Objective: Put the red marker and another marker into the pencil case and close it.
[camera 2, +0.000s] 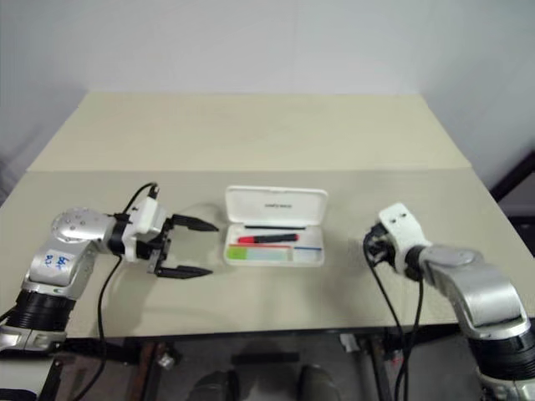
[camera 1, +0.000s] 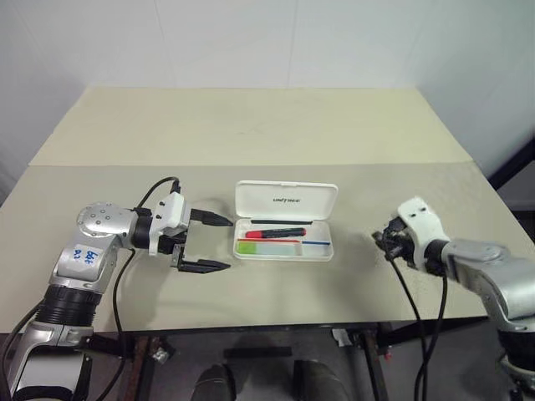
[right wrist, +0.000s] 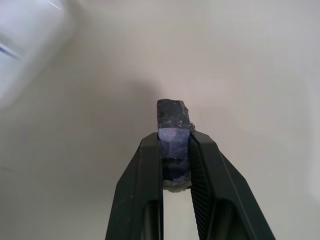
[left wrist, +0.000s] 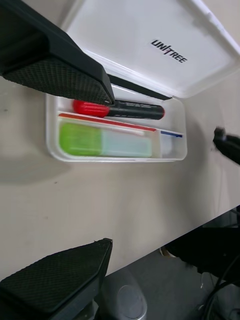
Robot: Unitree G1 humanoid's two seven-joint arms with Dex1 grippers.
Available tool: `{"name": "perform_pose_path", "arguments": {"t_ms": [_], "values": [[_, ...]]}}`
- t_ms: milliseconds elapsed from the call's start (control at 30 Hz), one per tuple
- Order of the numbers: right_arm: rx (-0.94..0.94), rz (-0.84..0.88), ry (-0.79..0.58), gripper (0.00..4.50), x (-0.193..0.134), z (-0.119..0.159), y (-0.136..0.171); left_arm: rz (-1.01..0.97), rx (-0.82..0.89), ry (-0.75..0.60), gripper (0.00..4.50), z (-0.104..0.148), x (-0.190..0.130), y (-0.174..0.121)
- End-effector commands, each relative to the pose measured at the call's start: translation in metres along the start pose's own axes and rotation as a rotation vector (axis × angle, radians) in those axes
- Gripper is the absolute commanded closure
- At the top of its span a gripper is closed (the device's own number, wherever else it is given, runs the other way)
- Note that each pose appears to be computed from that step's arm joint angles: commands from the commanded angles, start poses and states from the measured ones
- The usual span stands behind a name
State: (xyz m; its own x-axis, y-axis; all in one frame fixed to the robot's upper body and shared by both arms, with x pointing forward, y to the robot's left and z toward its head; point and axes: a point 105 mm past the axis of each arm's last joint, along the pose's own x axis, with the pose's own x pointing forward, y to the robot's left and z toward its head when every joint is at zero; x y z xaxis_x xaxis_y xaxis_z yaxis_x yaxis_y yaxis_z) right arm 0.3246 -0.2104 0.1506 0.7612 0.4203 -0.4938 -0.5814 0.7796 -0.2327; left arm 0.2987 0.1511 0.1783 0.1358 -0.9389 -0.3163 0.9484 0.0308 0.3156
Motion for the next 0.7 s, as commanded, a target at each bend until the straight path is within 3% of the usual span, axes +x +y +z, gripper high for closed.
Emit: {"name": "perform_pose_path", "arguments": {"t_ms": [33,167,333,700], "values": [[-0.159,0.192,-0.104,3.97,-0.002,0.025,0.013,0.029,0.043,-0.008,0.0,0.01,-0.008,0.002],[-0.299,0.468,-0.208,3.97,0.003,0.056,0.039,0.048,0.047,-0.003,0.0,0.011,-0.012,0.002],[-0.405,0.647,-0.211,3.97,0.011,0.065,0.06,0.063,0.046,0.001,0.0,0.011,-0.015,0.001],[-0.501,0.775,-0.13,3.97,0.027,0.051,0.075,0.091,0.033,0.015,0.0,0.012,-0.02,-0.007]]}}
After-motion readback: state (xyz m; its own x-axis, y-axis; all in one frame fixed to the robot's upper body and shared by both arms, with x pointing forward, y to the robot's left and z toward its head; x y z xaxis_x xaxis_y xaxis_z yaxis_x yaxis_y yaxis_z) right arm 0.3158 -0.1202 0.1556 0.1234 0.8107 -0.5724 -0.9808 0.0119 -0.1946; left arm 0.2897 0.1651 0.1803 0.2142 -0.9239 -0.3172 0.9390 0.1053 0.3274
